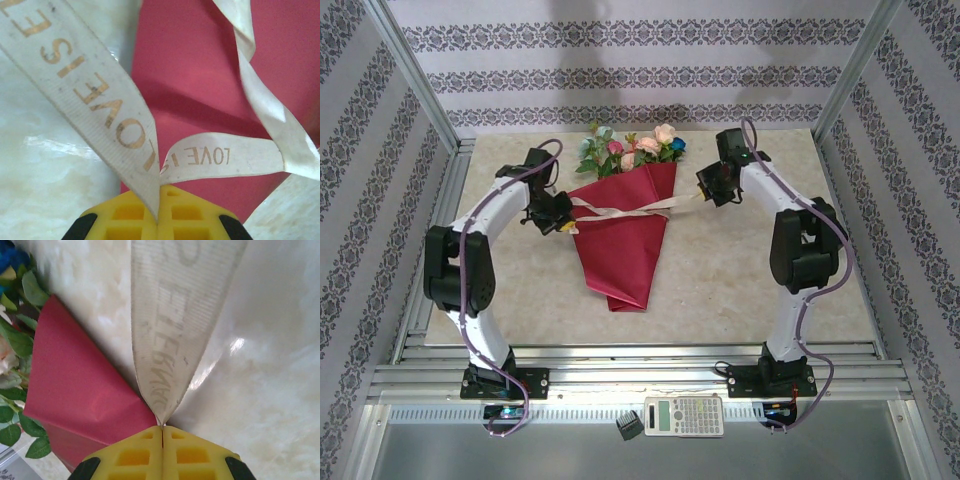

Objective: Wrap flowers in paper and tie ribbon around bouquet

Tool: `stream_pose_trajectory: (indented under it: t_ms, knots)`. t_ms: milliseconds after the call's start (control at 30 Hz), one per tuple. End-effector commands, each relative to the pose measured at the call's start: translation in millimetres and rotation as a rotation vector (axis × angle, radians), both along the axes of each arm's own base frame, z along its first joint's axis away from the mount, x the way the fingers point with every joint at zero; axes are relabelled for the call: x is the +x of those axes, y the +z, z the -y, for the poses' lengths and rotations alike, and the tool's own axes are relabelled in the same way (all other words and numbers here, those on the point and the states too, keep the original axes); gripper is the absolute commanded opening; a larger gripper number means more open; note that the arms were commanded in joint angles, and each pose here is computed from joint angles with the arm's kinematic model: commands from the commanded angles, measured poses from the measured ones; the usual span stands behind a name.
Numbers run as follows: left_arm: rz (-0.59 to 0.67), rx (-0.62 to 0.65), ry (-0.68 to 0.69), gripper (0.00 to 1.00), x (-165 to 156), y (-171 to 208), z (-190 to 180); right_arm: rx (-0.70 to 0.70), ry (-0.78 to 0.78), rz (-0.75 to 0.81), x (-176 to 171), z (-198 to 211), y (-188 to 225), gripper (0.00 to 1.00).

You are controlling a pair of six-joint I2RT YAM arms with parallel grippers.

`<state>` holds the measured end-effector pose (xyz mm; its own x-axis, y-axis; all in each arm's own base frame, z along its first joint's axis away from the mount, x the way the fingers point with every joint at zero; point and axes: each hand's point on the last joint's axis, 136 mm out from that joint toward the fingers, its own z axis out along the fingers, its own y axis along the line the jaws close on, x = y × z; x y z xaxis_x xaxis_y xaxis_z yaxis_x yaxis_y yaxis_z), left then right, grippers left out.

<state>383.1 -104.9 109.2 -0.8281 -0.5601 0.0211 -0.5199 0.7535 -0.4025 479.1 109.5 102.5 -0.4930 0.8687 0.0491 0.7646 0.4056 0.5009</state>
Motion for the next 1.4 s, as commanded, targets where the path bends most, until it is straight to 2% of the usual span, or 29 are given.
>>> stream_pose_trajectory:
  t_ms: [0,267,433,600,800,1000,1067,1233,1367]
  knots:
    - [-0.007,-0.032,0.102,0.0,-7,16,-14,-0.04,-0.004,-0.02,-4,29,-10,0.0]
    - [-0.114,-0.012,0.357,0.0,-44,-1,-70,-0.082,-0.042,-0.035,-1,82,-14,0.0]
    - [-0.141,-0.052,0.49,0.0,-57,-18,-94,-0.086,-0.065,-0.054,-3,106,-20,0.0]
    - [-0.148,-0.032,0.519,0.0,-47,-27,-112,-0.081,-0.078,-0.066,-3,121,-27,0.0]
    - [-0.178,-0.074,0.458,0.02,-19,-46,-103,-0.065,-0.05,-0.085,-3,117,-37,0.0]
    - [-0.168,-0.044,0.431,0.24,1,-47,-98,-0.081,-0.047,-0.088,-13,120,-36,0.0]
    - [-0.175,-0.03,0.43,0.38,2,-44,-96,-0.078,-0.043,-0.087,-15,120,-36,0.0]
    - [-0.211,-0.008,0.429,0.63,-13,-31,-73,-0.078,-0.044,-0.09,-20,119,-37,0.0]
    - [-0.237,-0.086,0.549,0.75,-25,-32,-41,-0.077,-0.047,-0.094,-23,119,-39,0.0]
